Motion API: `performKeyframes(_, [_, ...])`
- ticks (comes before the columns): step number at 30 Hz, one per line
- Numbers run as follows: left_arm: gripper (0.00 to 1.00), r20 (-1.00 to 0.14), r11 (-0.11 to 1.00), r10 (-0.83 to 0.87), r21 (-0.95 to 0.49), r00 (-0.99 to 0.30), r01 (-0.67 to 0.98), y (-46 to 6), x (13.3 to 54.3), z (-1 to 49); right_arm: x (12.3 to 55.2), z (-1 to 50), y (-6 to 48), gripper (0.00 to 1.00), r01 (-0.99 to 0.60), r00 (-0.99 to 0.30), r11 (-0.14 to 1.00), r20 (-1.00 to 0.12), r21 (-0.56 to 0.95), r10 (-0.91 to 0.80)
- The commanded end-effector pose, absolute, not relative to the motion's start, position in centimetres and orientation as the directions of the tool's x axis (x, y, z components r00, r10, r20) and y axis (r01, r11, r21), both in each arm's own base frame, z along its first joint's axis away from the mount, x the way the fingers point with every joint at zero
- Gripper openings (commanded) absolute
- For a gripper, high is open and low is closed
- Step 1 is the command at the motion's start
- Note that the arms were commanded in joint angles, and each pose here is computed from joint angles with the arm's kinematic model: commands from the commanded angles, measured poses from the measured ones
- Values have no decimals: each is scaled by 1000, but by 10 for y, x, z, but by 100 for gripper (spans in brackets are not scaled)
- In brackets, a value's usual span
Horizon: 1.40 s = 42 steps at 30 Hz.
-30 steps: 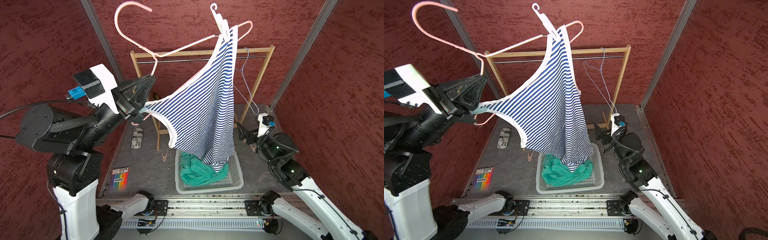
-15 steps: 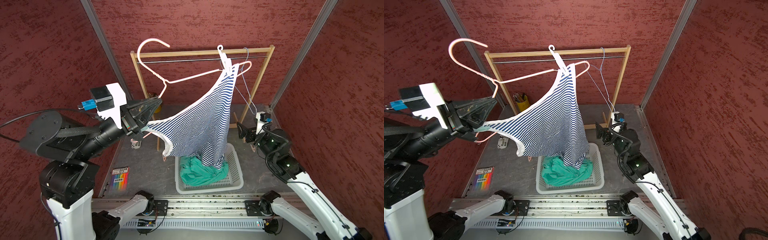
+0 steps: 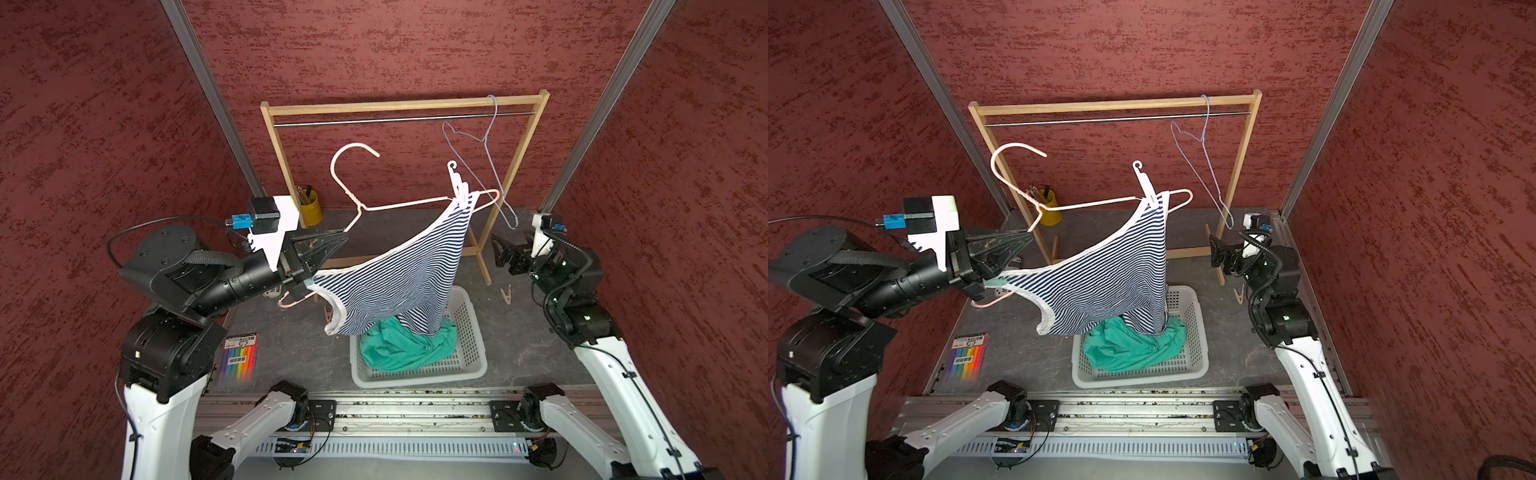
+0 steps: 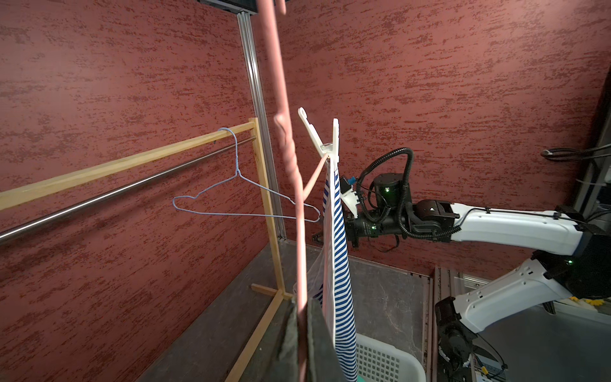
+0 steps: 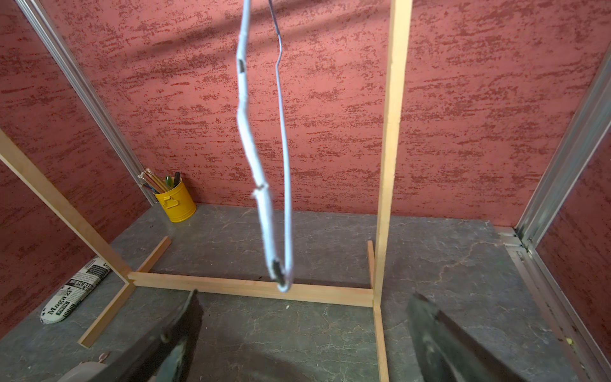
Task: Remove the clothespins securing tank tops to the hanger
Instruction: Pick up the hanger from the clothesline, then remove the clothespin from the hanger.
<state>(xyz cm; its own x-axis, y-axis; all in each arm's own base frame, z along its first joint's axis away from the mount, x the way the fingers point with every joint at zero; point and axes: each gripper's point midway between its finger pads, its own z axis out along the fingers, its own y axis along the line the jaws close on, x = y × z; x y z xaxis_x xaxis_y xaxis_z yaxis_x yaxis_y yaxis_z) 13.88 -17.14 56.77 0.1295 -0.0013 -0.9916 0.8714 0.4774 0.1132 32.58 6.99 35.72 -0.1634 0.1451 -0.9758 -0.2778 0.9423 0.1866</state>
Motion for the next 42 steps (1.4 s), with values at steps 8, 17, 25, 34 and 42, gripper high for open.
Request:
performKeyframes(8, [0, -999, 285, -10, 42, 47, 958, -186, 111, 551, 317, 376, 68, 99, -377, -125, 890, -966, 256, 225])
performKeyframes(17, [0, -991, 331, 73, -81, -111, 940, -194, 146, 495, 314, 390, 59, 99, -363, -111, 893, -964, 265, 241])
performKeyframes(25, [0, -992, 400, 93, -38, -82, 916, -199, 164, 449, 280, 424, 57, 99, -367, -21, 911, -981, 186, 192])
performKeyframes(34, [0, -968, 444, 250, 146, 33, 884, -219, 185, 408, 224, 460, 96, 99, -590, 22, 803, -993, 82, 118])
performKeyframes(42, [0, -969, 484, 200, 228, 147, 845, -234, 216, 420, 213, 451, 117, 99, -703, -23, 709, -999, 50, 48])
